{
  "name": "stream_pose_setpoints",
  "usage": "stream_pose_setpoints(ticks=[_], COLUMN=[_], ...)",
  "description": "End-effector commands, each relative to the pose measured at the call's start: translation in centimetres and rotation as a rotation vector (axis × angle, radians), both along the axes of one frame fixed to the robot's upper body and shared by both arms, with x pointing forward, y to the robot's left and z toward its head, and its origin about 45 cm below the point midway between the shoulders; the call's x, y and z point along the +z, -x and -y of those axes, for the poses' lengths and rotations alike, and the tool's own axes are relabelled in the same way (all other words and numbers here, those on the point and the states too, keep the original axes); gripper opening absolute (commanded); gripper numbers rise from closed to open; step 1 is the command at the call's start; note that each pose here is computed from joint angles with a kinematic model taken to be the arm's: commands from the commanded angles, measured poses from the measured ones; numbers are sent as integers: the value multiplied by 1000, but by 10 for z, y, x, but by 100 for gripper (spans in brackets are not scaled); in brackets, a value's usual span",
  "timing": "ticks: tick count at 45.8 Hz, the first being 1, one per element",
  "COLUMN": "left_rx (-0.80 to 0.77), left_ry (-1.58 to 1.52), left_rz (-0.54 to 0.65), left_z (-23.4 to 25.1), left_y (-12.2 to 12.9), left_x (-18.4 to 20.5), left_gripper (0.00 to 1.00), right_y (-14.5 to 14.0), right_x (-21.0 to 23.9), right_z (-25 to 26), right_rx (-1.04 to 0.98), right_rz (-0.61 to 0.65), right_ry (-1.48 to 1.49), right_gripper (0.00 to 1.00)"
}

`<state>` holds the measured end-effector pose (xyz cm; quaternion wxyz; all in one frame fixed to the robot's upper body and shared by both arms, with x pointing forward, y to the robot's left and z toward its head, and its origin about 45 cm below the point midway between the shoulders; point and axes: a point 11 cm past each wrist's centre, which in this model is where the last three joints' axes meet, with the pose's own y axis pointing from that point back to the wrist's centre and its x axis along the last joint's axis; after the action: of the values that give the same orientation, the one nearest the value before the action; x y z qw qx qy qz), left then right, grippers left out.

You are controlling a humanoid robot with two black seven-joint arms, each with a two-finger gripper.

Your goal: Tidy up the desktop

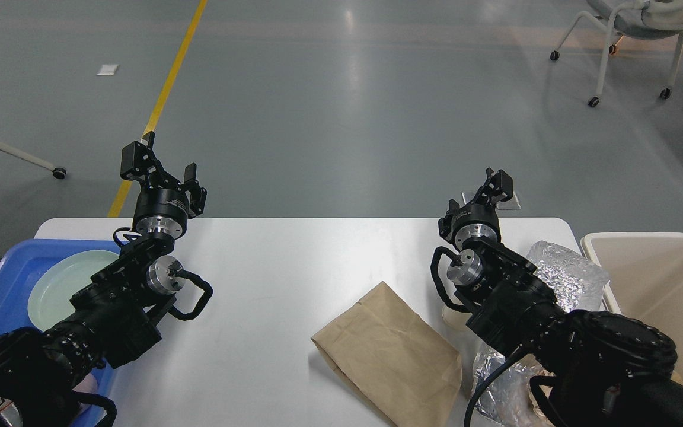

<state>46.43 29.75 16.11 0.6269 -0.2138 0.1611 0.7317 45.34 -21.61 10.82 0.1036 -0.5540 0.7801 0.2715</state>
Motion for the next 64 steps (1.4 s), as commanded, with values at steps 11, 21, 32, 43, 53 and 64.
stream_pose_setpoints(ticks=[11,21,32,43,53,64], left_rx=[-1,0,1,1,1,0], left_ry=[-2,-1,-1,-1,-1,0], left_rz=[0,0,2,2,2,3], left_z=[0,0,0,0,0,0], left_y=[0,0,0,0,0,0], left_x=[0,0,0,0,0,0], left_gripper=[100,100,100,100,100,100], right_y=[-2,-6,-27,-26,-29,-39], right_x=[2,7,39,38,43,60], right_z=[0,-6,1,-3,-2,-3], right_rx=[-3,18,51,104,94,92], right_rz=[-6,-4,67,65,69,102], right_ry=[7,-11,34,110,118,124], right_gripper=[100,100,100,100,100,100])
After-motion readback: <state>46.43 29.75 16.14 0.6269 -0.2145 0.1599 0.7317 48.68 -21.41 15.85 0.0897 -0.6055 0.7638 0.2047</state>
